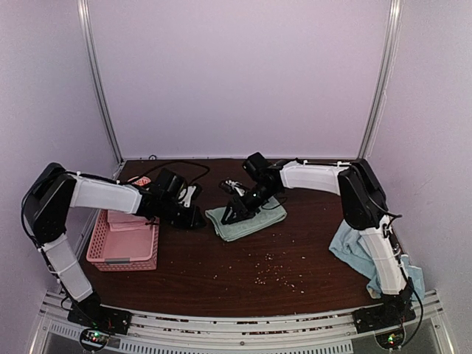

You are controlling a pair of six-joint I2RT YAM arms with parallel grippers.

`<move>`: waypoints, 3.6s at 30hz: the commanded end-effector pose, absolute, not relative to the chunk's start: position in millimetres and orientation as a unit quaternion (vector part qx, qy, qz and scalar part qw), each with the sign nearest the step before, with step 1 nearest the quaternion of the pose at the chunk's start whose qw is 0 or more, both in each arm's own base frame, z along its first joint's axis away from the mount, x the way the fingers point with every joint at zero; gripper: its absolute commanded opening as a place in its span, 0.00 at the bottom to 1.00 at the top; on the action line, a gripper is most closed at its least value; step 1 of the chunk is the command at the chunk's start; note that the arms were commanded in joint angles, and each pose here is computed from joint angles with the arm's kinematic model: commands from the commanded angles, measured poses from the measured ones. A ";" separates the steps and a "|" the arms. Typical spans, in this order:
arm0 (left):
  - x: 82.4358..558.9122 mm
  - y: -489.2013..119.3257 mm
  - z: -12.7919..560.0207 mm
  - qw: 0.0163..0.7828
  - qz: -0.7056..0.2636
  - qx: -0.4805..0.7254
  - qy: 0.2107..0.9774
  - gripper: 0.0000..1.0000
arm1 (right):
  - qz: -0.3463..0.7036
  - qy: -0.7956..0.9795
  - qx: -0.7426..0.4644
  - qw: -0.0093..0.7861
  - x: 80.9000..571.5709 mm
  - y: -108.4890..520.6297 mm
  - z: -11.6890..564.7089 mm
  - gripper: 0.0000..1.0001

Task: Roll the towels
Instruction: Fold the towel at the center of the board, then rotate the towel at the center of the board.

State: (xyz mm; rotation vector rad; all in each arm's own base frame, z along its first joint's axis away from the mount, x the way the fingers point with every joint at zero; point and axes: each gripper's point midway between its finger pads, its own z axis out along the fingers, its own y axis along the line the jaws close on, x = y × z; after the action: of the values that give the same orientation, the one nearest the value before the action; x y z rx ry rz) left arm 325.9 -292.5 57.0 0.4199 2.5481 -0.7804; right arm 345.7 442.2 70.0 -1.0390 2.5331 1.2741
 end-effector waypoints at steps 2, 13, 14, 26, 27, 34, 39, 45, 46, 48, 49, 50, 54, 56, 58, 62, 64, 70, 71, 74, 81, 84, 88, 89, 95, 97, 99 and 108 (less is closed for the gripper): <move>327.3 -279.3 97.8 0.256 -0.252 0.159 0.919 0.09 | 0.412 0.832 -0.346 0.134 376.3 404.4 130.1 0.41; 363.0 -362.0 126.9 0.265 -0.332 0.229 0.876 0.09 | 0.273 0.889 -0.296 0.220 470.6 322.0 99.0 0.33; 364.6 -366.1 123.4 0.261 -0.335 0.228 0.876 0.09 | 0.271 0.889 -0.298 0.218 471.2 321.2 94.6 0.31; 343.9 -343.2 29.4 0.182 -0.272 0.202 0.923 0.08 | 0.192 0.932 -0.262 0.162 473.3 277.9 12.3 0.25; 344.1 -338.8 26.9 0.183 -0.260 0.202 0.927 0.08 | 0.186 0.935 -0.260 0.156 470.0 273.1 7.6 0.25; 359.9 -327.5 25.6 0.198 -0.220 0.203 0.933 0.08 | 0.193 0.939 -0.263 0.111 423.3 258.2 -2.9 0.24; 399.3 -316.3 20.4 0.209 -0.191 0.202 0.938 0.08 | 0.213 0.931 -0.287 0.072 368.9 257.2 7.2 0.24; 437.4 -336.3 75.7 0.265 -0.221 0.246 0.906 0.10 | 0.298 0.887 -0.350 0.040 316.5 281.1 58.2 0.27; 438.9 -340.5 87.1 0.273 -0.231 0.254 0.899 0.10 | 0.306 0.882 -0.354 0.051 318.7 283.1 71.3 0.28; 439.1 -347.2 108.3 0.286 -0.251 0.260 0.888 0.11 | 0.311 0.877 -0.358 0.080 330.1 284.2 95.0 0.31; 438.4 -350.2 114.8 0.289 -0.261 0.259 0.884 0.11 | 0.309 0.874 -0.360 0.100 339.7 284.9 107.2 0.32; 437.7 -352.7 118.7 0.290 -0.269 0.257 0.881 0.11 | 0.303 0.874 -0.362 0.116 348.1 284.3 114.6 0.32; 434.7 -369.6 118.8 0.290 -0.302 0.249 0.873 0.11 | 0.266 0.878 -0.364 0.162 382.5 284.5 120.5 0.32; 436.5 -378.5 112.0 0.286 -0.307 0.247 0.873 0.11 | 0.262 0.879 -0.362 0.164 391.8 286.9 114.3 0.32; 437.4 -386.8 101.4 0.279 -0.307 0.248 0.876 0.10 | 0.263 0.882 -0.358 0.155 395.0 288.8 104.7 0.30; 435.4 -393.9 72.0 0.261 -0.303 0.243 0.884 0.09 | 0.256 0.886 -0.360 0.141 391.2 285.2 88.1 0.29; 433.4 -395.6 56.0 0.251 -0.306 0.239 0.887 0.09 | 0.233 0.892 -0.363 0.137 388.8 276.4 74.2 0.29; 437.7 -398.4 12.0 0.229 -0.297 0.231 0.898 0.09 | 0.163 0.913 -0.360 0.102 370.8 243.0 23.4 0.28; 440.2 -399.7 8.5 0.229 -0.296 0.230 0.898 0.09 | 0.164 0.913 -0.361 0.094 364.3 241.0 18.4 0.28; 450.9 -405.6 3.1 0.237 -0.293 0.233 0.897 0.09 | 0.179 0.909 -0.372 0.065 342.0 243.3 8.2 0.27; 473.0 -435.0 18.1 0.266 -0.328 0.265 0.867 0.11 | 0.296 0.859 -0.418 -0.004 272.3 282.2 27.4 0.27; 478.2 -443.2 53.6 0.297 -0.346 0.279 0.845 0.13 | 0.338 0.837 -0.430 0.000 261.4 293.8 52.5 0.30; 478.3 -444.0 110.8 0.337 -0.356 0.292 0.821 0.15 | 0.341 0.836 -0.429 0.022 271.7 291.6 75.6 0.33; 476.0 -442.0 124.3 0.345 -0.359 0.293 0.816 0.15 | 0.342 0.838 -0.425 0.024 274.8 288.3 78.8 0.34; 432.3 -418.7 149.2 0.333 -0.363 0.292 0.820 0.15 | 0.334 0.847 -0.407 0.075 306.9 269.4 102.2 0.34; 406.9 -415.6 143.5 0.316 -0.368 0.301 0.821 0.12 | 0.318 0.852 -0.402 0.108 327.2 265.1 116.1 0.34; 375.8 -416.5 134.4 0.296 -0.371 0.320 0.820 0.09 | 0.286 0.859 -0.397 0.154 353.3 261.9 133.0 0.33; 288.0 -416.3 70.6 0.224 -0.361 0.349 0.835 0.01 | 0.207 0.856 -0.342 0.328 455.9 270.9 196.4 0.30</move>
State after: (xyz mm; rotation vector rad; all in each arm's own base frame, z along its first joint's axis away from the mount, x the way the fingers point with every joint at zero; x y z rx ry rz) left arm 298.1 -416.1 85.2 0.9641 2.3029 -0.9860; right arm 411.1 263.5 166.4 -1.0349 2.3383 0.6179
